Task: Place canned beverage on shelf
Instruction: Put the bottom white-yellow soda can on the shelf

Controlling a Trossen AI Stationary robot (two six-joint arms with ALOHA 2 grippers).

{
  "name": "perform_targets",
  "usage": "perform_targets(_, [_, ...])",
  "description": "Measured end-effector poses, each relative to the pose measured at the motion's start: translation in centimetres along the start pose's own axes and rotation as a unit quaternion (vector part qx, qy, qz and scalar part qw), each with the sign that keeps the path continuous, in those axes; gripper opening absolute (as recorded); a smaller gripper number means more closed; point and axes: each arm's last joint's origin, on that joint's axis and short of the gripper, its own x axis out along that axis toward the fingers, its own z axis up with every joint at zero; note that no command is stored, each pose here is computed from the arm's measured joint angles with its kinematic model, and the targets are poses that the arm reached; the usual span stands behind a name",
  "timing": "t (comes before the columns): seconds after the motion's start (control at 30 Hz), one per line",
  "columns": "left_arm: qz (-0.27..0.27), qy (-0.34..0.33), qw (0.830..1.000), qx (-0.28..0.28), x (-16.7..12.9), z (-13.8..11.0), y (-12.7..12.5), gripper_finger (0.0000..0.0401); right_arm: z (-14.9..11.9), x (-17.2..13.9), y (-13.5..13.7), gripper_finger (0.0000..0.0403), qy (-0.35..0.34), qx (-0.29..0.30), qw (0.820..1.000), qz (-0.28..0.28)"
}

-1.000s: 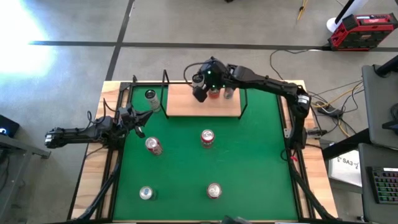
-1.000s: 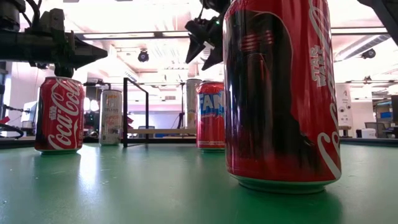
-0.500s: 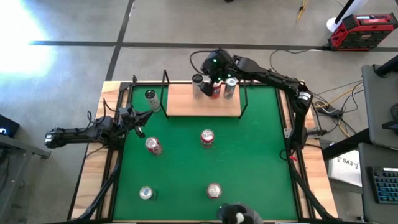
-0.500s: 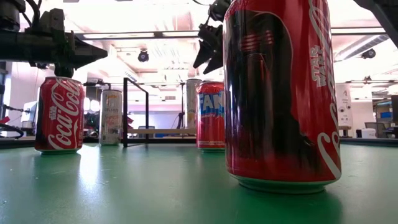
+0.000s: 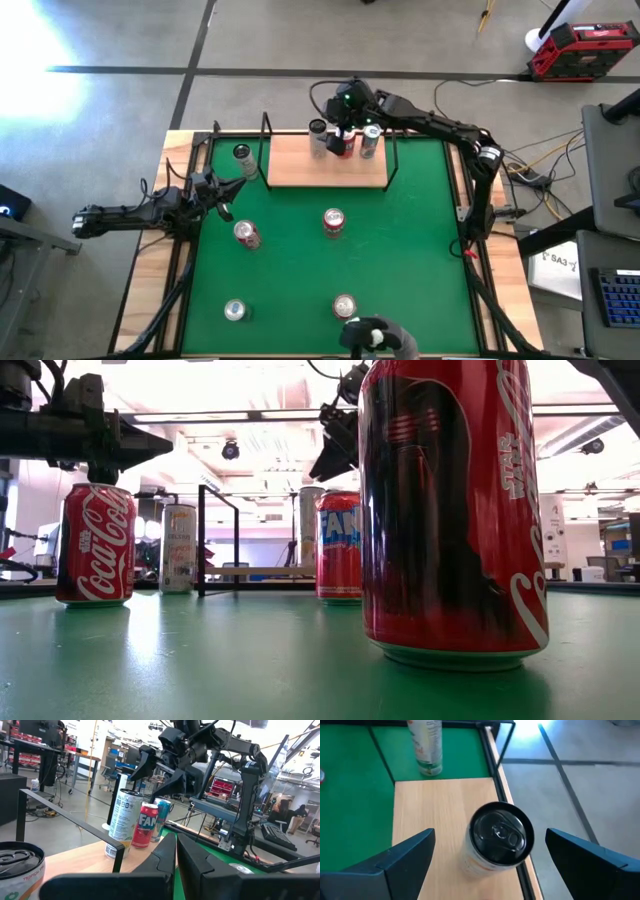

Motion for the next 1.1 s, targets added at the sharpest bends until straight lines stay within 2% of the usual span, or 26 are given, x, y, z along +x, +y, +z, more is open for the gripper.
perform_targets(0.2, [0.000,0.000,1.000,0.000,0.0,0.0,0.0,0.0000,-0.2,-0.1,-0.4,0.0372,-0.002,0.001,1.000,0.000])
perform_targets(0.5, [0.000,0.000,1.000,0.000,0.0,0.0,0.0,0.0000,-1.1,2.2,-1.1,0.0372,-0.001,0.004,1.000,-0.002])
perform_targets(1.1, [0.000,0.000,1.000,0.000,0.0,0.0,0.0,0.0000,-2.1,4.4,-1.9,0.0372,-0.014,0.027,0.999,0.013])
